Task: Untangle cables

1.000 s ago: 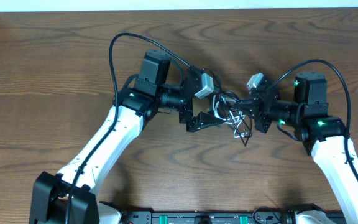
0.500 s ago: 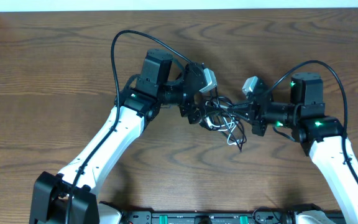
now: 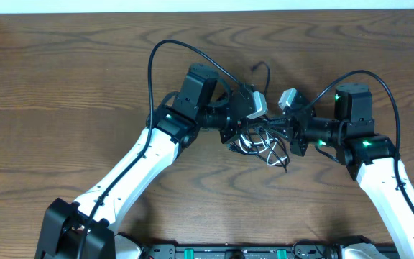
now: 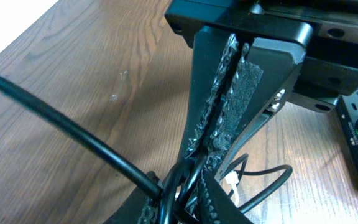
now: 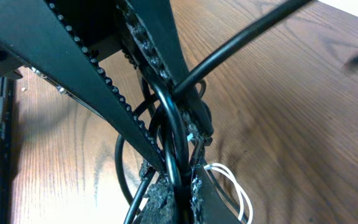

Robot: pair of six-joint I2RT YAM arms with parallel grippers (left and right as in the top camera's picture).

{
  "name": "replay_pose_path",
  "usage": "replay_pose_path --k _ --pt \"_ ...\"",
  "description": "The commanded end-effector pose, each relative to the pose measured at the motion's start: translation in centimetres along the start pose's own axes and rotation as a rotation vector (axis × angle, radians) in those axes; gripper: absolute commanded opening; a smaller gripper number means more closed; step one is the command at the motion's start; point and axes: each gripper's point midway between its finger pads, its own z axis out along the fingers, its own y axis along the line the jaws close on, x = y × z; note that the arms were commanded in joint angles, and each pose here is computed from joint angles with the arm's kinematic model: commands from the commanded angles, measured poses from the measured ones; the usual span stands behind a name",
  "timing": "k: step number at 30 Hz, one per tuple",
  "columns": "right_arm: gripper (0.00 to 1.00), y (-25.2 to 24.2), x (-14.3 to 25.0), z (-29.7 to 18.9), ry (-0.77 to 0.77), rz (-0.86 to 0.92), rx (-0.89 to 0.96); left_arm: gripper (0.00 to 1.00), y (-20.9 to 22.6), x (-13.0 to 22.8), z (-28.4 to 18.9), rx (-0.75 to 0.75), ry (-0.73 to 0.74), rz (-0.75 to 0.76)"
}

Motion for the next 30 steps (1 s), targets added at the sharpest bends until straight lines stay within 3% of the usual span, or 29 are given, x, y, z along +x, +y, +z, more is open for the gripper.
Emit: replay_pose_path --k 1,5,6,9,13,16,20,25,30 --pt "0.01 0.2 -0.6 0.2 -0.014 -0.035 -0.011 0.08 -0.3 0.3 0.6 -0.010 0.024 0.007" --pt "0.01 -1.3 0.1 0.1 0.026 -0.003 0.075 0.08 1.0 1.3 0.5 -0.089 0.078 0.000" --pt "0.06 -1.5 0.2 0.0 0.032 0.000 0.086 0.08 1.2 1.4 0.5 -0.096 0.083 0.000" --pt "0.27 -1.7 0.3 -0.1 0.032 0.000 0.094 0.08 1.2 1.3 0.5 -0.098 0.079 0.003" --pt "0.69 -1.8 0.1 -0.1 0.026 -0.007 0.097 0.08 1.4 1.3 0.5 -0.106 0.082 0.005" --pt "0.82 -2.1 -0.2 -0.2 0.017 -0.023 0.110 0.08 1.4 1.4 0.4 -0.111 0.085 0.004" --pt "0.89 -3.1 -0.4 -0.4 0.016 -0.055 0.155 0.08 1.5 1.4 0.4 -0.113 0.086 0.003" --pt "0.89 -6.1 0.6 -1.9 0.061 -0.039 0.299 0.08 2.0 1.6 0.0 -0.124 0.086 -0.014" --pt "0.88 -7.7 1.1 -3.4 0.058 -0.010 0.353 0.08 0.7 0.8 0.1 -0.044 0.037 -0.018"
